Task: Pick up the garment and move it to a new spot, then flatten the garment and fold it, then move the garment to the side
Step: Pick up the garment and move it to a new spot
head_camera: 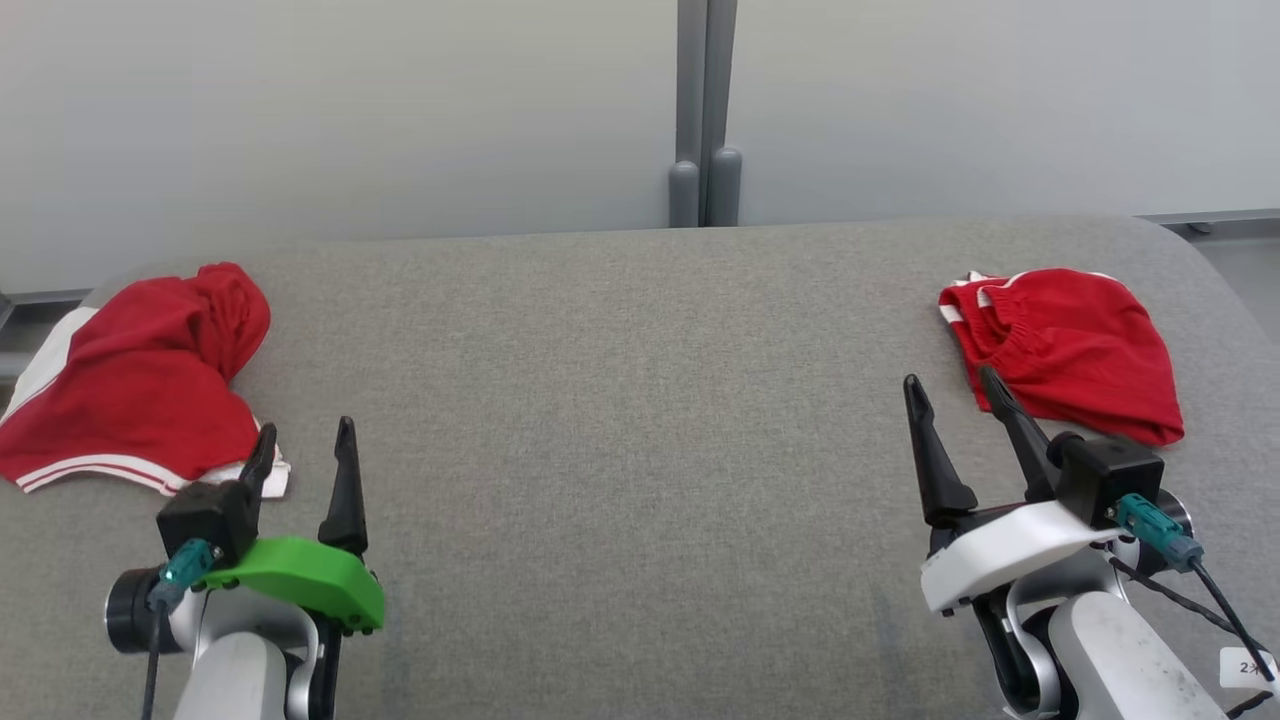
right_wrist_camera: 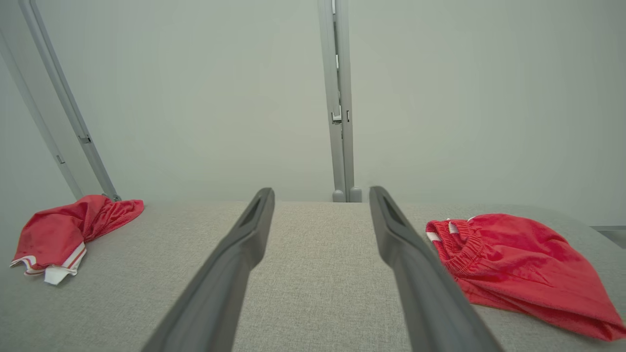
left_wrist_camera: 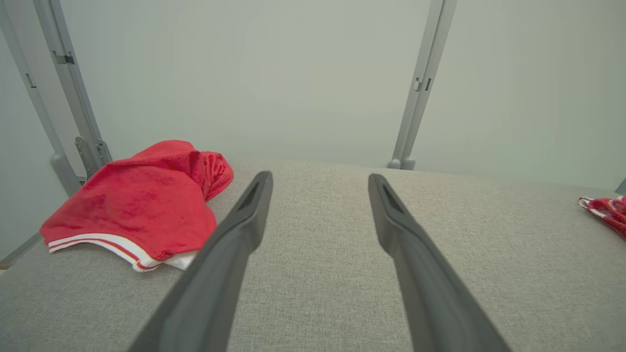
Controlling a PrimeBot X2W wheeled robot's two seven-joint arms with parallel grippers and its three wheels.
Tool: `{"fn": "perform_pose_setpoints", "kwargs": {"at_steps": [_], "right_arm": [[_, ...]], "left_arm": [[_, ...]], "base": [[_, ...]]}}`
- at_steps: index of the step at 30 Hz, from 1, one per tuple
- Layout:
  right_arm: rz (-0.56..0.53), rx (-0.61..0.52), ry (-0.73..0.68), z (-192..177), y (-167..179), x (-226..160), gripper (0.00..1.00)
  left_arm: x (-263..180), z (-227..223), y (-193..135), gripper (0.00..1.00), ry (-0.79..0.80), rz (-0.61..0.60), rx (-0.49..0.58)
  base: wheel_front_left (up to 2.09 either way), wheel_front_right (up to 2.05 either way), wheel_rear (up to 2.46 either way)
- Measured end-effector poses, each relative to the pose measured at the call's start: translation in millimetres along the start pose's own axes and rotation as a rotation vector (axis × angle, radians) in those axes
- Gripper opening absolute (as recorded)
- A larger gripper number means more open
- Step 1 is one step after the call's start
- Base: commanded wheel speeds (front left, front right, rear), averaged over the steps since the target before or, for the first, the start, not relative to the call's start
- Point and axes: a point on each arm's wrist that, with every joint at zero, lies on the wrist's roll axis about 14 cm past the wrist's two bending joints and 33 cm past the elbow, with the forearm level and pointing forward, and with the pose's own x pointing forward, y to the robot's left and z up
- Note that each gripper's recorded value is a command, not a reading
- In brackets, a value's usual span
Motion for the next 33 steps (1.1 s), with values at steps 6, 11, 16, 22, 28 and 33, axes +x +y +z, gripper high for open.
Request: {"fn": "perform_pose_setpoints", "kwargs": {"at_steps": [6,11,16,22,28,33], "right_arm": [[-0.037,0.012,-0.005,1.0,-6.8,-14.1,1.0],[-0.055,0.015,-0.009,1.1,-10.1,-22.1,1.0],[-0.063,0.026,0.01,-5.7,-9.2,-28.6,1.0],[-0.068,0.027,0.022,-9.6,-9.7,-33.2,1.0],[-0.07,0.025,0.013,-7.5,-10.5,-34.1,1.0],[-0.072,0.024,0.009,-6.7,-11.2,-34.4,1.0]], "left_arm": [[-18.6,-8.0,-11.3,1.0,0.009,-0.01,-0.022],[-32.2,-12.2,-21.4,1.0,0.017,-0.025,-0.028],[-40.2,-10.5,-26.7,1.0,0.008,-0.028,-0.025],[-49.1,-10.1,-33.0,1.0,0.004,-0.037,-0.024],[-55.4,-6.1,-38.6,1.0,-0.009,-0.052,-0.017],[-59.6,-4.8,-40.5,1.0,-0.014,-0.053,-0.013]], "base": [[0.0,0.0,0.0],[0.0,0.0,0.0],[0.0,0.0,0.0],[0.0,0.0,0.0],[0.0,0.0,0.0],[0.0,0.0,0.0]]}}
